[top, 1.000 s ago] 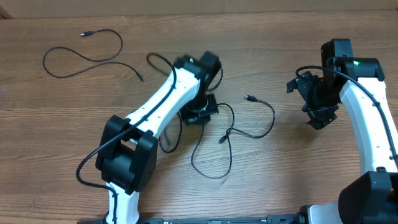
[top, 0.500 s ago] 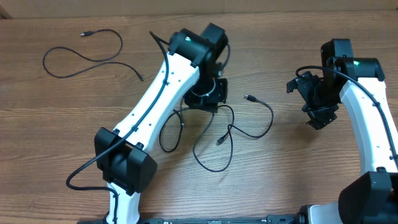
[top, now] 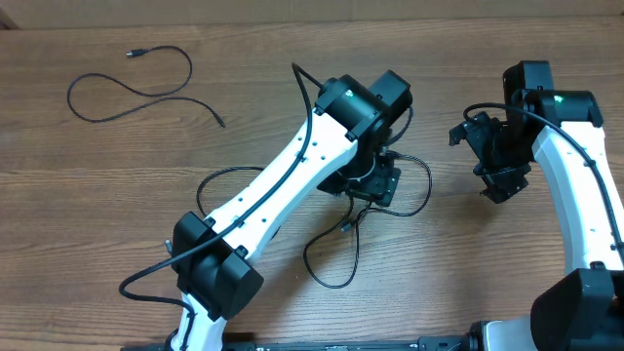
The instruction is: Untangle cables
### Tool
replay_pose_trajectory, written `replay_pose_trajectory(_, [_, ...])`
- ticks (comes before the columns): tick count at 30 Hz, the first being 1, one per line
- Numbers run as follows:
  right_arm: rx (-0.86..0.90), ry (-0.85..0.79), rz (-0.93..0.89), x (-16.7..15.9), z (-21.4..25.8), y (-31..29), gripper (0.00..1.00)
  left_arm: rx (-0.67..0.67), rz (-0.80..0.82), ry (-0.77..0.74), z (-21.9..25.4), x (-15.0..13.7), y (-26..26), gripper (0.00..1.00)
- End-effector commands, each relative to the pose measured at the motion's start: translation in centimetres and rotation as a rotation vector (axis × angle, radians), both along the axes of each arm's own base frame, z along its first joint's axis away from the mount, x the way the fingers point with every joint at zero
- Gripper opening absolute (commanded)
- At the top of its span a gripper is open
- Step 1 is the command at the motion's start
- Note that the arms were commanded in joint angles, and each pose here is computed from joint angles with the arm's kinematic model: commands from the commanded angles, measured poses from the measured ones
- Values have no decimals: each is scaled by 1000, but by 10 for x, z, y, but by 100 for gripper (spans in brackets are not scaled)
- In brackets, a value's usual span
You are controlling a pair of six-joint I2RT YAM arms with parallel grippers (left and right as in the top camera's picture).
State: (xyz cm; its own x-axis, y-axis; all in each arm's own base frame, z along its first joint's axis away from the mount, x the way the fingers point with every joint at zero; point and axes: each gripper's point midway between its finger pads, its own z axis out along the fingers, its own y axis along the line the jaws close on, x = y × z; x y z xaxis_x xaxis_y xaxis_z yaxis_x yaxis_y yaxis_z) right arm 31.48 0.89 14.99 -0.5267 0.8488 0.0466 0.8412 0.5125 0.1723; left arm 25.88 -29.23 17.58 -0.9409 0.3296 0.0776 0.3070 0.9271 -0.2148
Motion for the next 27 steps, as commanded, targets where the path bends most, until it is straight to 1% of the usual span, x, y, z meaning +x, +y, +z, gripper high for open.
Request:
replay_pose_trajectory(1, [-4,-26,2,3,7,-1,100,44,66,-11,5,15,25,83])
replay_pose_trajectory(3, [-4,-26,2,3,7,-1,100,89,108,0,4,20,43,84])
replay_pose_trajectory(5, [-4,-26,2,3,7,-1,100,150,195,-4,1,33,70,86])
replay_pose_trajectory(6, [-4,-26,2,3,7,-1,100,156,229,4,-1,40,81,88])
replay_pose_trajectory(10, [-4,-26,2,3,7,-1,100,178,280,34,-9,49,107,89])
replay_pose_trajectory(13, [-4,-26,2,3,7,-1,100,144,271,77,-11,46,108,92])
replay_pose_trajectory(15, [-4,-26,2,3,7,-1,100,134,276,90,-12,44,107,100])
replay_pose_trajectory(20, [-4,-26,2,3,7,-1,100,113,264,71,-1,37,104,100])
replay_pose_trajectory(24, [-4,-26,2,3,7,-1,100,69,261,13,25,24,106,100])
replay_pose_trajectory(27, [-4,-26,2,3,7,-1,100,23,273,-65,56,9,112,99])
